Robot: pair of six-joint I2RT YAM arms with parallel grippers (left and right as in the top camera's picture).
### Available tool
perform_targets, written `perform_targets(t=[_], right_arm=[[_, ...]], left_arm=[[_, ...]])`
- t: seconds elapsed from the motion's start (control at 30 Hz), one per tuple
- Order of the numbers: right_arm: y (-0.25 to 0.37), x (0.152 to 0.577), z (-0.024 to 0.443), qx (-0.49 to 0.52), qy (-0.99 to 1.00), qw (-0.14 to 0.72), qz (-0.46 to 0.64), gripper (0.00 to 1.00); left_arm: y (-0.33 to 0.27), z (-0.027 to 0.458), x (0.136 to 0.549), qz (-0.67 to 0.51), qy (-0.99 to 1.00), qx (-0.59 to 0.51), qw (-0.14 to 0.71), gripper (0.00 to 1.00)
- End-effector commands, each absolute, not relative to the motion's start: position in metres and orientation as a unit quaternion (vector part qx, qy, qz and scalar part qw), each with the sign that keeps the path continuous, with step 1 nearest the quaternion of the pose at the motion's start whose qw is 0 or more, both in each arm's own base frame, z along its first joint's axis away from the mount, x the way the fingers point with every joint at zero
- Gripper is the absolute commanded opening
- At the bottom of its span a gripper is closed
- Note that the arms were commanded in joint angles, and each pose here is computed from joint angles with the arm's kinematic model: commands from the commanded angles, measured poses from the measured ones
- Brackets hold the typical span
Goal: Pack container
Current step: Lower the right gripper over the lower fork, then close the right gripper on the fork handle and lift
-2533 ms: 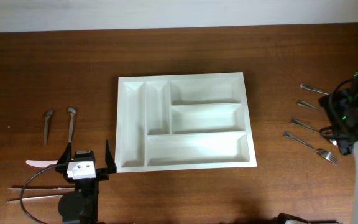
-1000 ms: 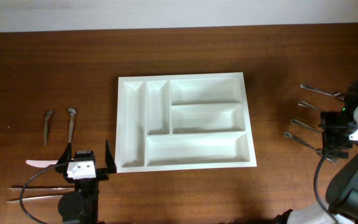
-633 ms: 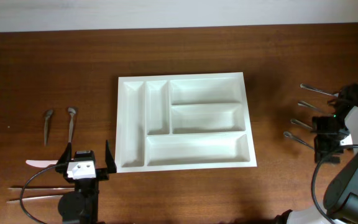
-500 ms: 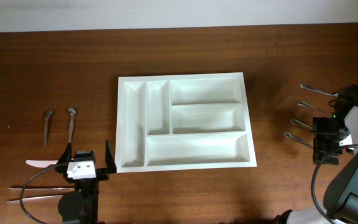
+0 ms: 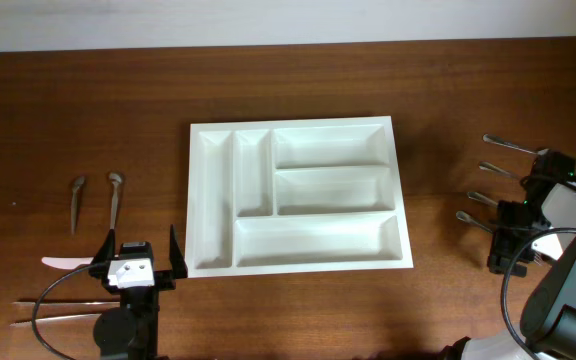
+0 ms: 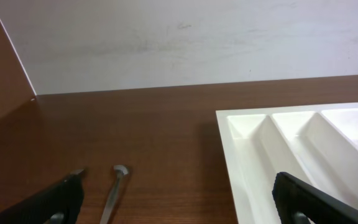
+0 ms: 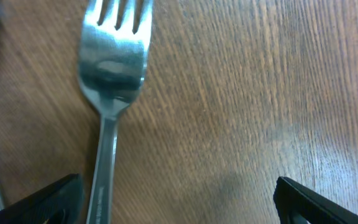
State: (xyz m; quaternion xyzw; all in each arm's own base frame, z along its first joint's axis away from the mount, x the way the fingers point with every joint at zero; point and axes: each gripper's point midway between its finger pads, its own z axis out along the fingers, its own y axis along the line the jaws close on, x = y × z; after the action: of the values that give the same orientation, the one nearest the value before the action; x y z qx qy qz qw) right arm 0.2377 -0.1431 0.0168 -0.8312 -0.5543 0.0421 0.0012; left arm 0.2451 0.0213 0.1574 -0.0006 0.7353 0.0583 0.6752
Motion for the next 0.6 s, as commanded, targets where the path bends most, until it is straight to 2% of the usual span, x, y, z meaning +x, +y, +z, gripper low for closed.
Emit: perform_targets(t=[0.0,0.23,0.57], right_arm=[[-0.142,0.239,0.018,-0.837,-0.545,-0.007,0.037,0.99],[-0.152,0.258,0.019,-0.816,-0.576,-0.044,0.018,0.99],[-0.151,0.257,0.015,-0.826,-0.562,-0.038,0.018,0.99]], left_arm=[[0.021,0.156,0.245,0.056,0.735,-0.002,0.676,0.99],[0.021,0.156,0.245,0.056,0.735,-0.002,0.676,0.99],[0.021,0.156,0.245,0.056,0.735,-0.002,0.676,0.99]])
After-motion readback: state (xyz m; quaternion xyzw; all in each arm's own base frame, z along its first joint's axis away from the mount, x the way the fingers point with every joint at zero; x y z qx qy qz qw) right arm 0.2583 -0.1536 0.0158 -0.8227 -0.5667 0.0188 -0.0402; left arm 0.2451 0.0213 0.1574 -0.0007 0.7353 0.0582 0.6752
